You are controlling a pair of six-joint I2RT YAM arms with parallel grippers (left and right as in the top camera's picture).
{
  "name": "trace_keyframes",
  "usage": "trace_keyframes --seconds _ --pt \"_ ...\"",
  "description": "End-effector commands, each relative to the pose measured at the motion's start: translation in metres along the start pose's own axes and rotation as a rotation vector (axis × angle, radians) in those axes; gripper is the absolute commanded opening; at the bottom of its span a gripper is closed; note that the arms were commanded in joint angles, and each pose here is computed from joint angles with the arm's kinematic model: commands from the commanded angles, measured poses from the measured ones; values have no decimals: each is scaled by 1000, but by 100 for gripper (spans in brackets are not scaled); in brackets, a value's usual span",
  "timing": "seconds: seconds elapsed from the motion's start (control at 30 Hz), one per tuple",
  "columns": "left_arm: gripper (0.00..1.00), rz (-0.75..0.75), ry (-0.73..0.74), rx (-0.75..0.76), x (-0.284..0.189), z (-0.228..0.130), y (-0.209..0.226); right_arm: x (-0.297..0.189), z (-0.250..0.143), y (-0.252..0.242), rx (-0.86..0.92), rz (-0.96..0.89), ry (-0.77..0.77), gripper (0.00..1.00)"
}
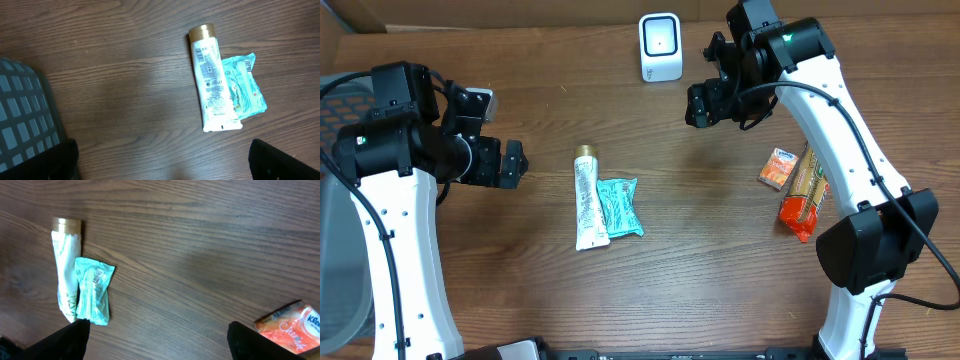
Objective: Scan the item barcode
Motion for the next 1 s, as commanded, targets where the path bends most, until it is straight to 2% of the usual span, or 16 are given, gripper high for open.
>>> trace_keyframes --seconds 0.0,0.97 --pt "100 -8 -19 4 -5 1 -2 1 5 -3 -4 -13 -24 90" --pt "100 -8 -19 4 -5 1 -2 2 7 -5 4 -33 -30 90"
Point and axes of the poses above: each gripper's point midway between its finger pads, its own x axis out along the fingers, its own y axis along the line the jaws close on, z = x × y, the point moved 5 cm from there along -x, back along the fingers, and after that the axes turned 5 degrees about -x, right-handed, at the moved point
